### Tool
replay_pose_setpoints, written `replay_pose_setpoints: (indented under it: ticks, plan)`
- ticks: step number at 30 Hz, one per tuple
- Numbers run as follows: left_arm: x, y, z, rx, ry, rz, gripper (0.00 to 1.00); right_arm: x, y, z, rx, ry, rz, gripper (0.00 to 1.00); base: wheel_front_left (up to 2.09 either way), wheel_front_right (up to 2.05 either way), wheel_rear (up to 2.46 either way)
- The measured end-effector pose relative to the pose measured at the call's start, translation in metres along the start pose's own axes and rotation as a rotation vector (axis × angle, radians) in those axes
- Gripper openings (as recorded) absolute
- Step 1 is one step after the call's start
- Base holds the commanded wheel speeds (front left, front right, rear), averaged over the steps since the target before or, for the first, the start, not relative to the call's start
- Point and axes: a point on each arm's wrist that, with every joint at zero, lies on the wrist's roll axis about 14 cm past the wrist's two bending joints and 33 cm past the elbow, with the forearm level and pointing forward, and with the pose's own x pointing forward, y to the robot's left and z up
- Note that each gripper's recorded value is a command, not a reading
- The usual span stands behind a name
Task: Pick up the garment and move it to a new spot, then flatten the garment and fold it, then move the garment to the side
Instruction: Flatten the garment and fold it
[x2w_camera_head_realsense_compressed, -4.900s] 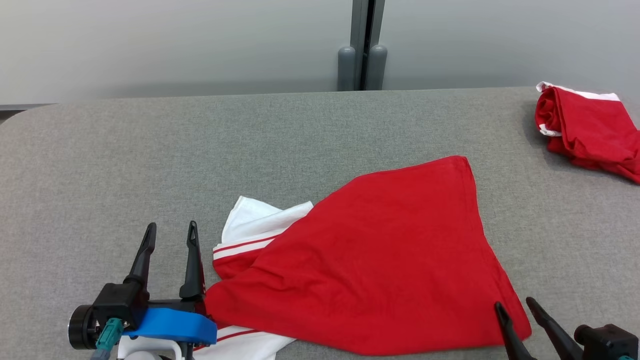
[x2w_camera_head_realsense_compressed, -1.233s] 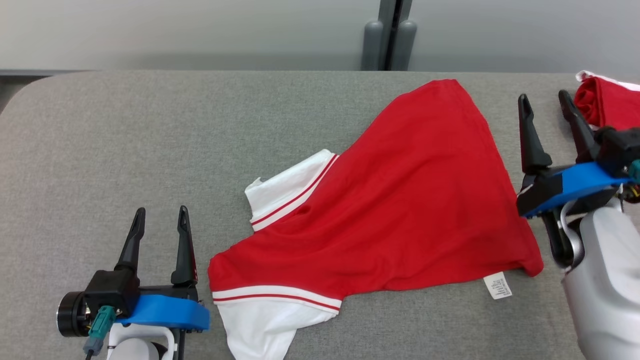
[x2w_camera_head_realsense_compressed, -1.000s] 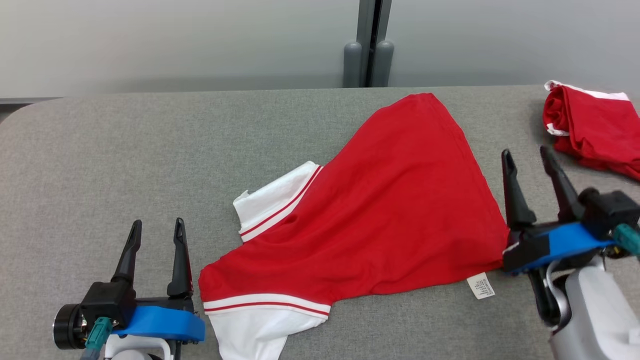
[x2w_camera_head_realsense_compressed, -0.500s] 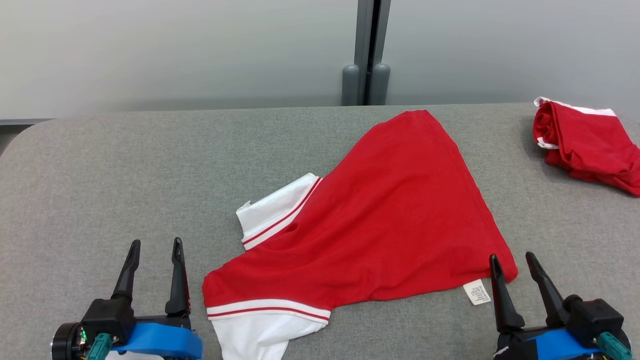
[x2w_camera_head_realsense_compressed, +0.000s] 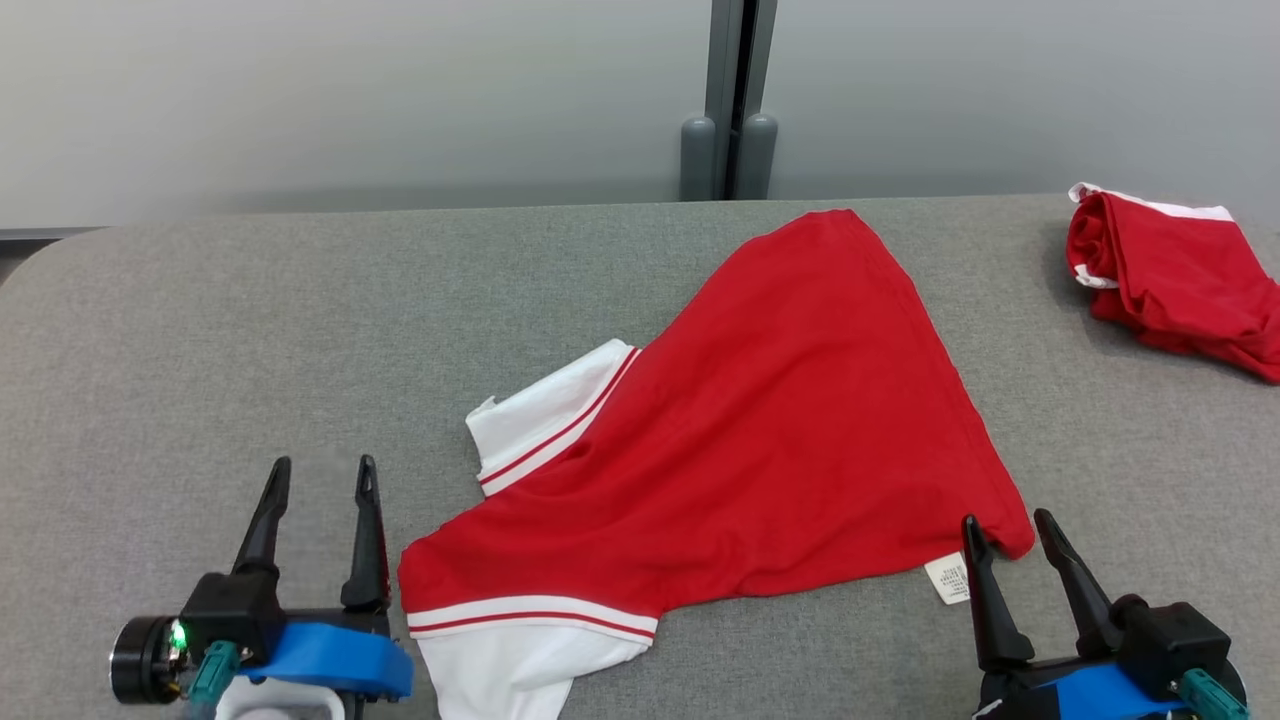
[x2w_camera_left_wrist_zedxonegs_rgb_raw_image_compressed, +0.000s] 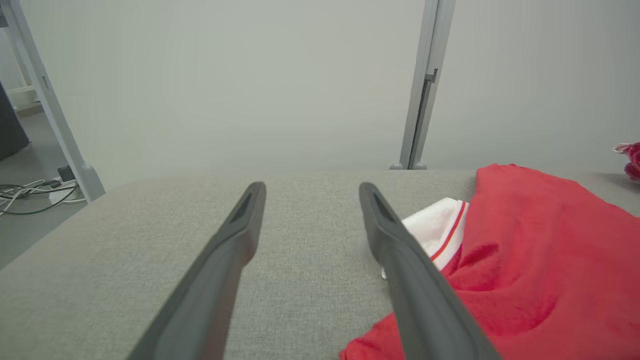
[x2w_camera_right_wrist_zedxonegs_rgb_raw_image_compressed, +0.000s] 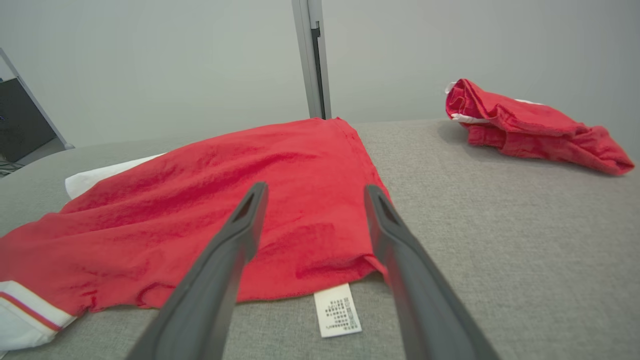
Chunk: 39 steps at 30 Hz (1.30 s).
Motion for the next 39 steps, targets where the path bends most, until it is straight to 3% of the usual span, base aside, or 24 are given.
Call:
replay_pose_setpoints:
  ticks: [8,15,24,34,35,36,37,39]
  plan:
    - [0.043,-0.018,0.007,0.055,-0.012,-0.098,1.00,0.006,-0.002,-0.001,0.004,0.005,-0.007,1.00,0.00,0.00,0.00]
    - [0.069,-0.037,-0.029,0.094,0.111,-0.202,1.00,0.008,-0.018,-0.006,0.001,0.020,-0.053,1.00,0.00,0.00,0.00]
    - [0.055,-0.056,-0.099,0.101,0.362,-0.306,1.00,0.011,-0.026,-0.008,-0.001,0.025,-0.076,1.00,0.00,0.00,0.00]
    - [0.052,-0.069,-0.120,0.121,0.480,-0.379,1.00,0.009,-0.029,-0.009,-0.002,0.030,-0.087,1.00,0.00,0.00,0.00]
    - [0.053,-0.070,-0.121,0.117,0.486,-0.381,0.64,0.009,-0.030,-0.008,-0.003,0.028,-0.088,1.00,0.00,0.00,0.00]
    - [0.053,-0.072,-0.121,0.114,0.497,-0.384,0.38,0.009,-0.030,-0.008,-0.003,0.028,-0.089,1.00,0.00,0.00,0.00]
    - [0.054,-0.074,-0.122,0.113,0.506,-0.391,0.00,0.008,-0.030,-0.008,-0.003,0.028,-0.090,1.00,0.00,0.00,0.00]
    - [0.052,-0.080,-0.124,0.119,0.536,-0.411,0.00,0.008,-0.030,-0.008,-0.003,0.028,-0.089,1.00,0.00,0.00,0.00]
